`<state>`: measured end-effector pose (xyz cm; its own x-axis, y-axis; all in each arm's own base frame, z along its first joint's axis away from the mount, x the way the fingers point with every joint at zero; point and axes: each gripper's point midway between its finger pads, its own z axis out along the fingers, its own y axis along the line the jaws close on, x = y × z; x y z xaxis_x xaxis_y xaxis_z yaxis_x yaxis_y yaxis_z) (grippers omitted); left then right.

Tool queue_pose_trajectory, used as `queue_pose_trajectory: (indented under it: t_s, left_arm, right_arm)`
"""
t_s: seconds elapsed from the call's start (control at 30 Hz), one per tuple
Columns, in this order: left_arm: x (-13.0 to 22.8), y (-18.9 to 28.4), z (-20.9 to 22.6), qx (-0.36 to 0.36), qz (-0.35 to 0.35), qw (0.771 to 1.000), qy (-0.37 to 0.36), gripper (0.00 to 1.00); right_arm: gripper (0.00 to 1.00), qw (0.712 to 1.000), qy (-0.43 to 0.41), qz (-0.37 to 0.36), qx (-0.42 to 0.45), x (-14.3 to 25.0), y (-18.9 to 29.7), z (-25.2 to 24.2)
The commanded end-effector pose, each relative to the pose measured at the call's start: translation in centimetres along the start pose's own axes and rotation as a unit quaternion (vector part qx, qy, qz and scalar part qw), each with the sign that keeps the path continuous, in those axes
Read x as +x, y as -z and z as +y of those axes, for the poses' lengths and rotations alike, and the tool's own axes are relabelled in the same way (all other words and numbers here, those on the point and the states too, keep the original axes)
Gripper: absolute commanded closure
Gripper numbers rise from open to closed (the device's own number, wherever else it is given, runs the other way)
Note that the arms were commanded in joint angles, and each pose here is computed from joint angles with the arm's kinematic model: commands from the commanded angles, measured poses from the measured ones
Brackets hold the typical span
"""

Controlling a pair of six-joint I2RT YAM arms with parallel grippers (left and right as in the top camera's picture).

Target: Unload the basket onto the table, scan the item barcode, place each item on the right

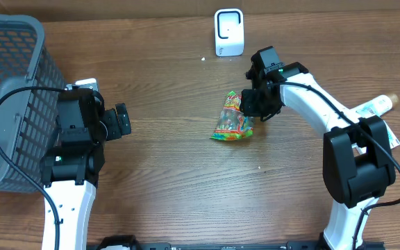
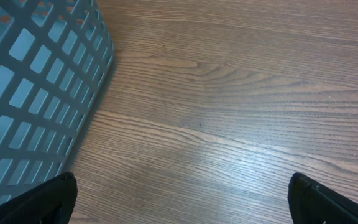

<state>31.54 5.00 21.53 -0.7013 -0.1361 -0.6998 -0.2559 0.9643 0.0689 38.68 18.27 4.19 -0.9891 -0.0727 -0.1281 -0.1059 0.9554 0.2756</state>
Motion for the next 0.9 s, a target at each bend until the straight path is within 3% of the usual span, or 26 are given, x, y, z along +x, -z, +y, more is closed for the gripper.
queue_pose_trajectory:
  t_s: [0.0, 0.03, 0.1, 0.23, 0.33, 0.43, 0.6, 0.87]
  left_arm:
    - [-0.3, 0.2, 0.3, -0.005, -0.006, 1.0, -0.005, 0.0]
    - [-0.3, 0.2, 0.3, -0.005, -0.006, 1.0, -0.005, 0.0]
    - [-0.3, 0.2, 0.3, -0.005, -0.006, 1.0, -0.005, 0.0]
    - [-0.3, 0.2, 0.3, -0.005, -0.006, 1.0, -0.005, 0.0]
    - [-0.3, 0.2, 0.3, -0.005, -0.006, 1.0, -0.005, 0.0]
    - [-0.3, 0.2, 0.3, -0.005, -0.006, 1.0, -0.005, 0.0]
    - [-0.3, 0.2, 0.3, -0.005, -0.006, 1.0, -0.005, 0.0]
    - [-0.3, 0.2, 0.3, -0.005, -0.006, 1.0, -0.005, 0.0]
  right_arm:
    - [0.44, 0.999, 0.05, -0.003, 0.004, 0.1, 0.8, -0.3]
    - [0.25, 0.998, 0.061, 0.0, 0.004, 0.2, 0.9, -0.4]
    - [0.16, 0.997, 0.07, 0.003, 0.009, 0.1, 1.5, -0.5]
    - [0.14, 0.996, 0.091, -0.001, 0.008, -0.9, 4.6, 0.5]
    - [0.14, 0.987, 0.16, -0.012, 0.005, -1.8, 7.2, 2.1]
    - [0.09, 0.966, 0.257, -0.021, 0.003, -2.1, 8.5, 3.8]
    - [0.09, 0.916, 0.401, -0.006, 0.007, -1.4, 6.7, 4.6]
    - [0.07, 0.92, 0.39, 0.004, 0.037, -3.2, 2.3, 1.7]
